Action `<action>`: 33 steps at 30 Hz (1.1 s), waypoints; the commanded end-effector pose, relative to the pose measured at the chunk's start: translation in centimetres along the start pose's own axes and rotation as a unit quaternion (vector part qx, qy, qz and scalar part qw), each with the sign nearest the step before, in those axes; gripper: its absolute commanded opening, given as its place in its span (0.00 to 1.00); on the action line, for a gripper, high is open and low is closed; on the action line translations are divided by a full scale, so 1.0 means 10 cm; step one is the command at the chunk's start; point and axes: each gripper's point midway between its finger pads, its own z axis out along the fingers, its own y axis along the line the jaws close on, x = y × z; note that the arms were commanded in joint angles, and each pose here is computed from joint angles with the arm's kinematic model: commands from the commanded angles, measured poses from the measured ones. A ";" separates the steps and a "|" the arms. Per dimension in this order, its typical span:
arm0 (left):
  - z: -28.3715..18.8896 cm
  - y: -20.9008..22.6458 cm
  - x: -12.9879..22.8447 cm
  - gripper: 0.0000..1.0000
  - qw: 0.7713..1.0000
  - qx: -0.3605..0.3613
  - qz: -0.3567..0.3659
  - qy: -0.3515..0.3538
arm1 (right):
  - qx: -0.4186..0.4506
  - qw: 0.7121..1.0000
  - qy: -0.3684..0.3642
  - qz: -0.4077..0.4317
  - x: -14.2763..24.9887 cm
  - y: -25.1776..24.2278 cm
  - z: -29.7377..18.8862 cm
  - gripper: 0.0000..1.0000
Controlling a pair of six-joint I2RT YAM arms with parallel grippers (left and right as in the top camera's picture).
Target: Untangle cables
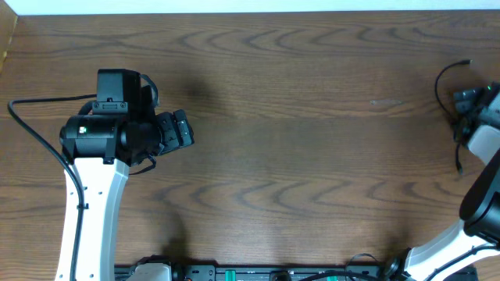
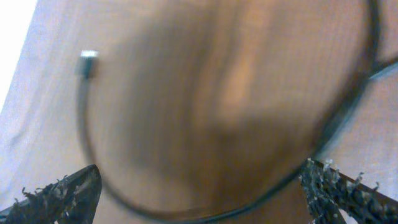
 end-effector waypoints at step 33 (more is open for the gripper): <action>0.02 -0.01 0.00 0.93 1.000 0.000 0.021 0.001 | -0.188 0.823 0.229 -0.484 1.44 0.95 -0.87 0.01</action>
